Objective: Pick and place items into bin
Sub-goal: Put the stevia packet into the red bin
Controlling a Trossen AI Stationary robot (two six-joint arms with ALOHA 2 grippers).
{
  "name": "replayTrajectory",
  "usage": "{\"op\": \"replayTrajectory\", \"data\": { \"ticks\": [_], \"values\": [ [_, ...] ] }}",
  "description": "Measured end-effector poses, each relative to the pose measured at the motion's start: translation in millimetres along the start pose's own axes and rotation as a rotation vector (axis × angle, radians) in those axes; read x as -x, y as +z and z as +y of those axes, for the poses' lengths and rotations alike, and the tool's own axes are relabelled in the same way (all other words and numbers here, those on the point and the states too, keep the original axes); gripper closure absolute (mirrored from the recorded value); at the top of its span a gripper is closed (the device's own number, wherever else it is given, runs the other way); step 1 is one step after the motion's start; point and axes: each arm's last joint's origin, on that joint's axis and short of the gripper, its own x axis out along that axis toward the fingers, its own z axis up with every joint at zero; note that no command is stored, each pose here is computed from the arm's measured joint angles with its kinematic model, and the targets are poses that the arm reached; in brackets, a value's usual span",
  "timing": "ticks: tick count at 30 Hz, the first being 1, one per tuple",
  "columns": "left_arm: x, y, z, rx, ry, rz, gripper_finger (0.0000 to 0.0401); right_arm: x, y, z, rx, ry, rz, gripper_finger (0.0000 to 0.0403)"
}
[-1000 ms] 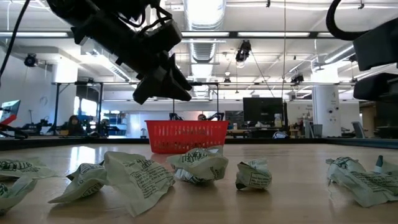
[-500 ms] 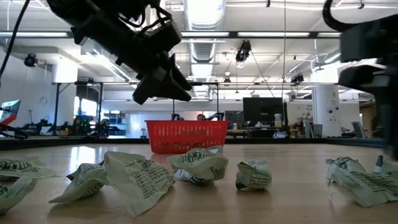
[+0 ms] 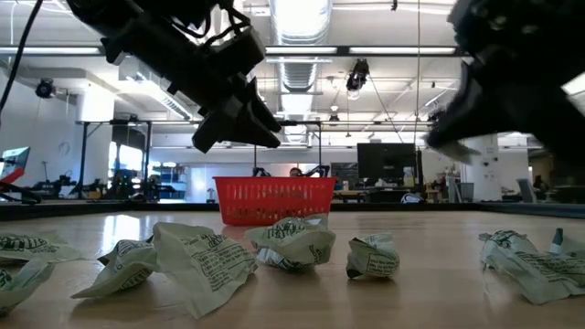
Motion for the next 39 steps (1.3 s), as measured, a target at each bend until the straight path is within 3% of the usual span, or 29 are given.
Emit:
{"op": "replayTrajectory", "data": {
  "ticks": [6, 12, 17, 25, 30, 39],
  "values": [
    [13.9, 6.7, -5.1, 0.001, -0.024, -0.027, 0.0229, -18.9, 7.3, -14.5, 0.030, -0.181, -0.034, 0.0394],
    [40.2, 11.4, -6.1, 0.063, -0.067, -0.032, 0.0229, -48.6, 19.1, -29.5, 0.023, -0.229, 0.014, 0.0394],
    [65.2, 10.1, -2.9, 0.164, -0.116, -0.008, 0.0229, -75.3, 37.0, -39.0, 0.064, -0.105, 0.025, 0.0394],
    [96.2, -3.9, -5.0, 0.322, -0.202, 0.117, 0.0229, -112.7, 63.3, -63.5, 0.061, 0.126, -0.132, 0.0394],
    [105.5, -8.4, -16.3, 0.335, -0.242, 0.164, 0.0229, -128.7, 65.8, -76.8, 0.042, 0.221, -0.179, 0.0394],
    [105.2, -9.6, -37.0, 0.266, -0.281, 0.187, 0.0229, -140.1, 64.3, -87.5, 0.025, 0.252, -0.177, 0.0392]
  ]
}}
